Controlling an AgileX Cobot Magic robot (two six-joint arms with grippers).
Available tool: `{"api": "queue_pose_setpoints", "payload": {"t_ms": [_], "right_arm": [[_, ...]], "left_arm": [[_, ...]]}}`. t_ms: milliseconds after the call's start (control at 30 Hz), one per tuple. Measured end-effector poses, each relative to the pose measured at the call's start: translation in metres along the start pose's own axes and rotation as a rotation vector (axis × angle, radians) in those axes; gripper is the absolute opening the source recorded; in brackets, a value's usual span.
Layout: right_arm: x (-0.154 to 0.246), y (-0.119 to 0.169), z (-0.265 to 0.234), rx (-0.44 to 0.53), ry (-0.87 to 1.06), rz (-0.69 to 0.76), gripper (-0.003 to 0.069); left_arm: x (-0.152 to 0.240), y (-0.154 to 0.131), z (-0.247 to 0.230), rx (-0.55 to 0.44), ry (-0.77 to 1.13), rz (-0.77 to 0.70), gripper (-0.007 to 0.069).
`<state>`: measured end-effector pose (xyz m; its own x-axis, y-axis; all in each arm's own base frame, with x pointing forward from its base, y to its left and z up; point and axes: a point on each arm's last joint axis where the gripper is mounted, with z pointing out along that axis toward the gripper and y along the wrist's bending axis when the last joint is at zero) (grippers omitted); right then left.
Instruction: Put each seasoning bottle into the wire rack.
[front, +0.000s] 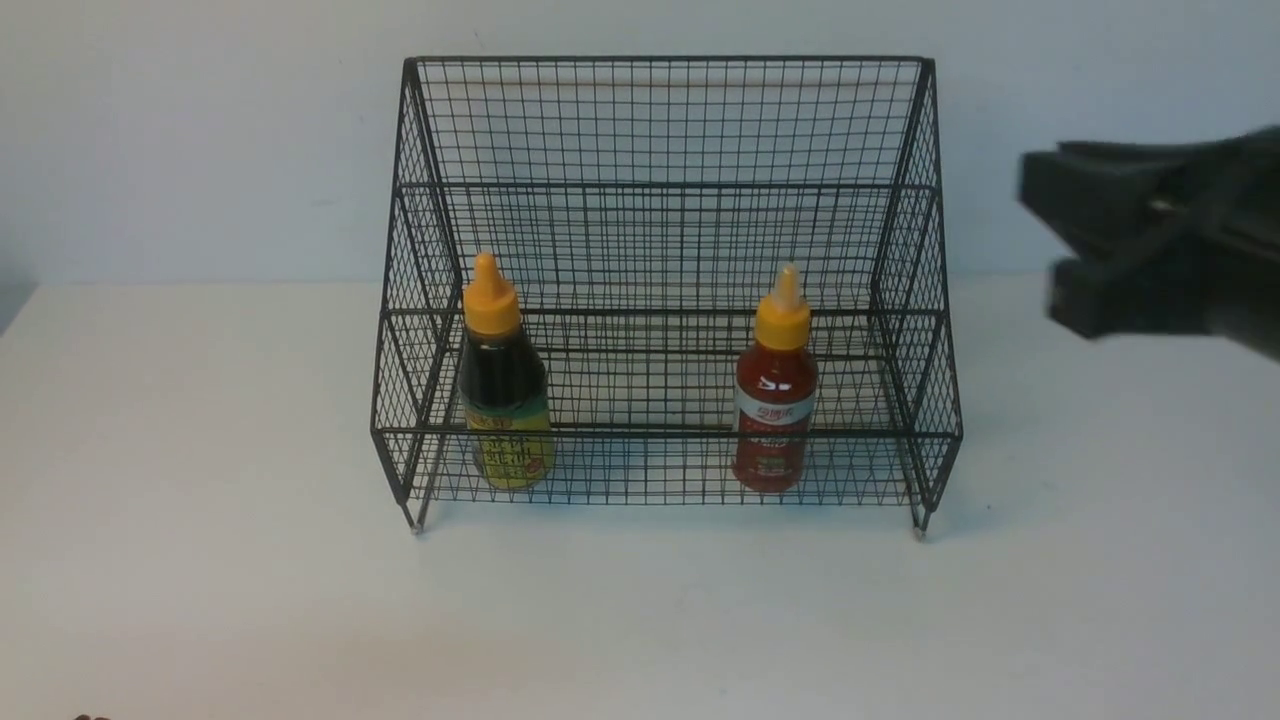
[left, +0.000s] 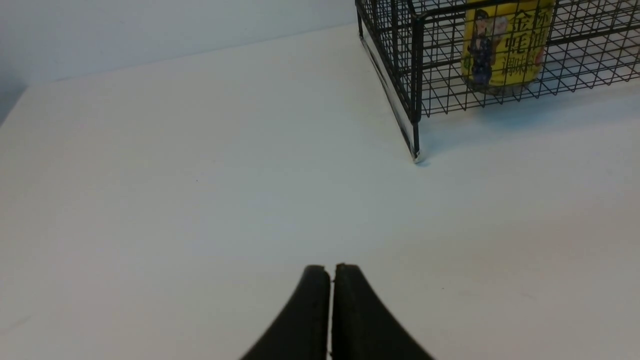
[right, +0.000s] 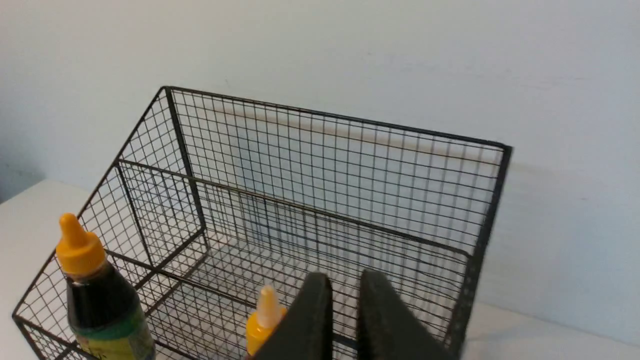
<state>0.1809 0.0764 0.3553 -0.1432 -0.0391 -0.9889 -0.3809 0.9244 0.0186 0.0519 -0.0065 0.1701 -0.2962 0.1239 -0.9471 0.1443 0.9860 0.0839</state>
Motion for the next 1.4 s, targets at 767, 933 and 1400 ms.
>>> {"api": "queue_pose_setpoints", "payload": {"t_ms": [767,933,1400], "right_arm": [[0.112,-0.020,-0.130,0.288,-0.196,0.190,-0.0015],[0.112,-0.020,-0.130,0.289,-0.197,0.187,-0.0015],[0.112,-0.020,-0.130,0.299,-0.188,0.146,-0.0015]], "left_arm": [[0.000,0.000,0.000,0.000,0.000,0.000,-0.0005],[0.000,0.000,0.000,0.000,0.000,0.000,-0.0005],[0.000,0.000,0.000,0.000,0.000,0.000,-0.0005]]}}
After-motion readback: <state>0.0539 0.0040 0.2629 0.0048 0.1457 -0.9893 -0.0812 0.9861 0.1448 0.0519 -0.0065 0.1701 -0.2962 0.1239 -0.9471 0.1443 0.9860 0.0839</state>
